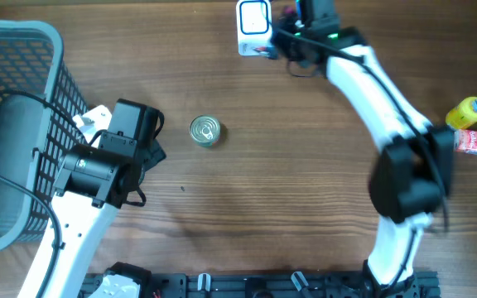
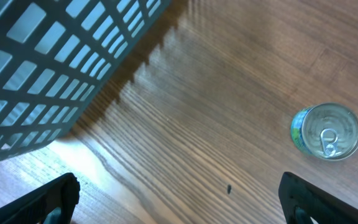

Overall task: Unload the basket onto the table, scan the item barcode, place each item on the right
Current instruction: 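Carry the packet to the right side and release it, then move the right gripper to the tuna tin can and grasp it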

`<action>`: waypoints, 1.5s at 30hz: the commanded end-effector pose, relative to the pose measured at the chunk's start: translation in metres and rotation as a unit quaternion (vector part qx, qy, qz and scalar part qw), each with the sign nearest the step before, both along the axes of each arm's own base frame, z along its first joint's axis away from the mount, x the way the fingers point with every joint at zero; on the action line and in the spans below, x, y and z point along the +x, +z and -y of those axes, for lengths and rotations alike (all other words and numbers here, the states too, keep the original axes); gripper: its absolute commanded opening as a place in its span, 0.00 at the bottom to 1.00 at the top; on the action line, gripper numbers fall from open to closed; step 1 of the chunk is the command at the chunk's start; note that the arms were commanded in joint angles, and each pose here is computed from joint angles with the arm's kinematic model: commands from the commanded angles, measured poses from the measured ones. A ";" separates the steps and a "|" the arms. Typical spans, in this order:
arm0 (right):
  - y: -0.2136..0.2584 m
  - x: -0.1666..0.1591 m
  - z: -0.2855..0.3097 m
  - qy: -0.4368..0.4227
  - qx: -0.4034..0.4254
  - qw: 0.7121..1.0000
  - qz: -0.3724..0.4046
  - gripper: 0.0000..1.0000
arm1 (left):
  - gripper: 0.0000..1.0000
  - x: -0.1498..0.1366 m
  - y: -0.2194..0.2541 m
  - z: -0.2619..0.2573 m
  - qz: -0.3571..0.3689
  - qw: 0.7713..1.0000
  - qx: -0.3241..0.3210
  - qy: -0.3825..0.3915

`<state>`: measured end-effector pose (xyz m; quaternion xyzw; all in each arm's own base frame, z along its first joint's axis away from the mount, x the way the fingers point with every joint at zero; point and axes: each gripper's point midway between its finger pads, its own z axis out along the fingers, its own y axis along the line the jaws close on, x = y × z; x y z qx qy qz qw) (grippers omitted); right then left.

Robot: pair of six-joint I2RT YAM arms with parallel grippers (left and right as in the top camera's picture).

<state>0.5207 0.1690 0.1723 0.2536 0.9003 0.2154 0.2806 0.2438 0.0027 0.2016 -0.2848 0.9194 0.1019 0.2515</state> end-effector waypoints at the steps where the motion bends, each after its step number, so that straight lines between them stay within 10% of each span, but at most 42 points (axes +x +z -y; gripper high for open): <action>1: 0.059 -0.028 0.100 -0.110 -0.190 0.975 0.028 0.05 | 1.00 0.004 0.004 -0.002 0.014 1.000 0.005 0.008; 12: -0.037 -0.118 0.259 -0.250 -0.262 0.913 -0.190 0.05 | 1.00 0.006 0.004 -0.001 0.018 1.000 0.004 0.008; 24: -0.133 -0.206 0.375 -0.393 -0.221 0.853 -0.263 0.06 | 1.00 0.006 0.004 -0.001 0.018 1.000 0.004 0.008; 28: -0.134 -0.208 0.384 -0.392 -0.216 0.855 -0.262 0.76 | 1.00 0.005 0.004 -0.002 0.017 1.000 0.004 0.008; 39: -0.069 -0.167 0.337 -0.296 -0.198 0.921 -0.159 1.00 | 1.00 0.013 0.011 0.002 0.044 0.999 -0.007 0.003; 45: 0.001 -0.141 0.212 -0.155 -0.157 0.975 -0.040 1.00 | 1.00 0.005 0.030 0.004 0.083 0.996 -0.029 -0.012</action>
